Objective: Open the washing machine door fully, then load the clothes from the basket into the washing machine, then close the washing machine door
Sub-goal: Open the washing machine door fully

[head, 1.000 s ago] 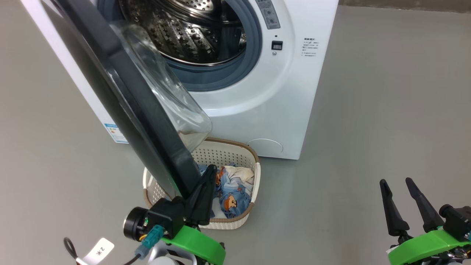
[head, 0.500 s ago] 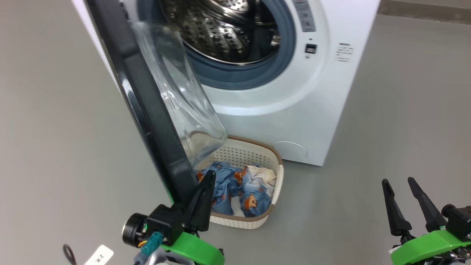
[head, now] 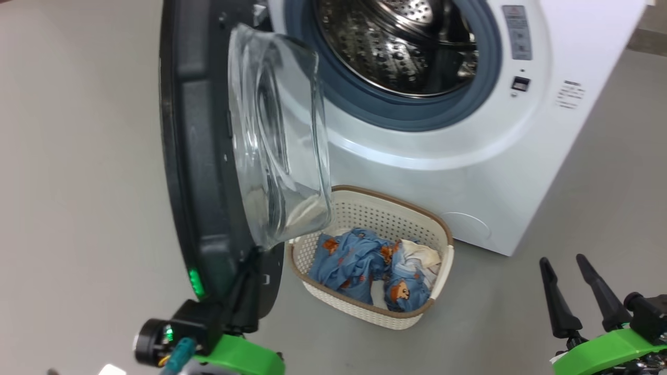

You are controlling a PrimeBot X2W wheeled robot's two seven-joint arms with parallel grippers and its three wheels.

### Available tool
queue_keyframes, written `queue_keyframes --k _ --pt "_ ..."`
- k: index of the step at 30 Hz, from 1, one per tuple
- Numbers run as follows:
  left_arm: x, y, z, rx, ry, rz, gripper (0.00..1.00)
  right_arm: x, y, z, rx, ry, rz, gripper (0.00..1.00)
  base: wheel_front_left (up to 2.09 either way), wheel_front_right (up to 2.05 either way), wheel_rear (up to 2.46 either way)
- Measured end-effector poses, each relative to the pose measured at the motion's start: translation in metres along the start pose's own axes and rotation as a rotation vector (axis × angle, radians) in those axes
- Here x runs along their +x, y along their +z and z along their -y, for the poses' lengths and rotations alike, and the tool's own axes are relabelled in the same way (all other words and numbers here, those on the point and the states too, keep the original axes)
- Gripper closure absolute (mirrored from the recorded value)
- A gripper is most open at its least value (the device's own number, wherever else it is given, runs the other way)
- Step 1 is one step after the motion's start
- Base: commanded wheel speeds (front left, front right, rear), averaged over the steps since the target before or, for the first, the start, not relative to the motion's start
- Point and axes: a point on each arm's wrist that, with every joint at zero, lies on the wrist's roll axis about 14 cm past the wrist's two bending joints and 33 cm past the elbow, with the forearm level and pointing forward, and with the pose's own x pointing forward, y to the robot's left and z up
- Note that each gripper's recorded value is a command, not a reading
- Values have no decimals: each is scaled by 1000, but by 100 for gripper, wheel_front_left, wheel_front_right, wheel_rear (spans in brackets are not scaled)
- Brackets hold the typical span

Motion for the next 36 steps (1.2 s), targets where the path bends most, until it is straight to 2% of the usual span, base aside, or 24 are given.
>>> queue_keyframes --k 8,17,36 --pt "-13 4 -54 21 163 13 100 13 -13 -22 1 83 -39 0 0 0 0" --pt "-18 10 -109 81 292 26 100 16 -19 -17 -5 85 -57 0 0 0 0" --pt "-10 16 -174 139 472 18 100 23 -29 -7 -2 83 -78 0 0 0 0"
